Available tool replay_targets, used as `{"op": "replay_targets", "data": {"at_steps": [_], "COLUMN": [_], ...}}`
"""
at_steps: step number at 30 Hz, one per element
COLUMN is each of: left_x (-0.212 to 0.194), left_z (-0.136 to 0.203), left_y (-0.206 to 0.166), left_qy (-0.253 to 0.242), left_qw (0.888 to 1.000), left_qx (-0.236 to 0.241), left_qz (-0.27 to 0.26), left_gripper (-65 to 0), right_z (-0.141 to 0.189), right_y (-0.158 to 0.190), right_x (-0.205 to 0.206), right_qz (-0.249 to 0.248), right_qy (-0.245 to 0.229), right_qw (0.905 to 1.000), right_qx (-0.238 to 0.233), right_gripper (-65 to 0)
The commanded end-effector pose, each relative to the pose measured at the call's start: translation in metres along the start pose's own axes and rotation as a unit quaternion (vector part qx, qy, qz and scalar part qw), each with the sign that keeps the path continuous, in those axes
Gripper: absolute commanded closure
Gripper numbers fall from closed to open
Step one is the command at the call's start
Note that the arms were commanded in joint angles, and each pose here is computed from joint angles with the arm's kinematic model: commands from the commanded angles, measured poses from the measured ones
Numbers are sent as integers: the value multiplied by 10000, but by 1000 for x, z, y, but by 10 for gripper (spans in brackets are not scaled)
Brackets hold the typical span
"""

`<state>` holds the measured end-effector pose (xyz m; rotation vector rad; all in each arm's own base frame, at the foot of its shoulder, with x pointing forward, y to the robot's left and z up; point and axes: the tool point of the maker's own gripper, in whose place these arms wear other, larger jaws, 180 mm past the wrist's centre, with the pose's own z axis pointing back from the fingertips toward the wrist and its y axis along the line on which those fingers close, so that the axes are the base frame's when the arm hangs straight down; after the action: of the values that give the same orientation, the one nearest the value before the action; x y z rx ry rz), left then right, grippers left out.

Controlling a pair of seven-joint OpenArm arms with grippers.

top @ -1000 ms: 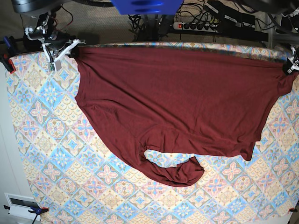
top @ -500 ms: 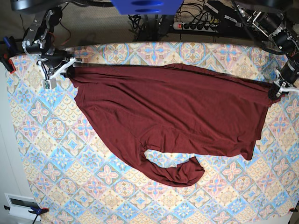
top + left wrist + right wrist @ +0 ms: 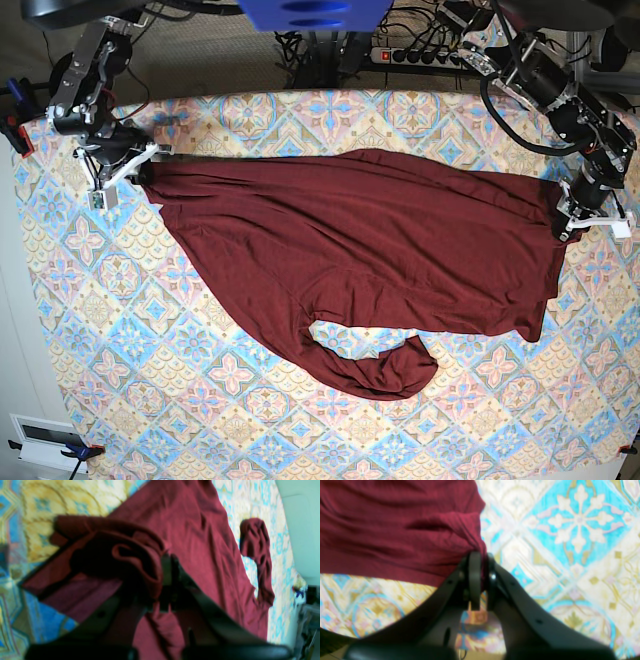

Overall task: Layout the t-shirt on the table in an organized manner, then fold the t-shirt properly
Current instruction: 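Drag the shirt edge with both grippers toward the table center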

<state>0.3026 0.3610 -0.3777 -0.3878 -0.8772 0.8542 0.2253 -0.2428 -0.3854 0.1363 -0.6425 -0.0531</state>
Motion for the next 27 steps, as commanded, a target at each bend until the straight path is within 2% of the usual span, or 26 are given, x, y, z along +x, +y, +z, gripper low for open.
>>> {"op": "replay_targets", "data": {"at_steps": [1,8,14,18,22,27], "left_x": [13,16,16,14,13,13], "left_z": [0,0,0,-1,0,-1], "left_y": [4,48,51,50,51,49], "left_qy": [-119,-56,-112,-81,-72,-65], "left_qw": [9999,9989,9987,9988,9988,9989], "left_qx": [37,416,452,428,440,414], "left_qz": [-11,207,202,223,222,211], "left_gripper": [0,0,0,0,0,0], "right_z": [5,27,28,29,31,23], "right_y": [-8,-24,-23,-22,-22,-14], "right_x": [10,-23,-29,-41,-49,-23], "right_qz": [103,75,88,74,67,-23], "right_qy": [-158,312,424,744,850,489], "right_qw": [9997,9985,9981,9963,9955,9986], "right_qx": [-139,-438,-436,-418,-413,-209], "right_gripper": [0,0,0,0,-1,-22]}}
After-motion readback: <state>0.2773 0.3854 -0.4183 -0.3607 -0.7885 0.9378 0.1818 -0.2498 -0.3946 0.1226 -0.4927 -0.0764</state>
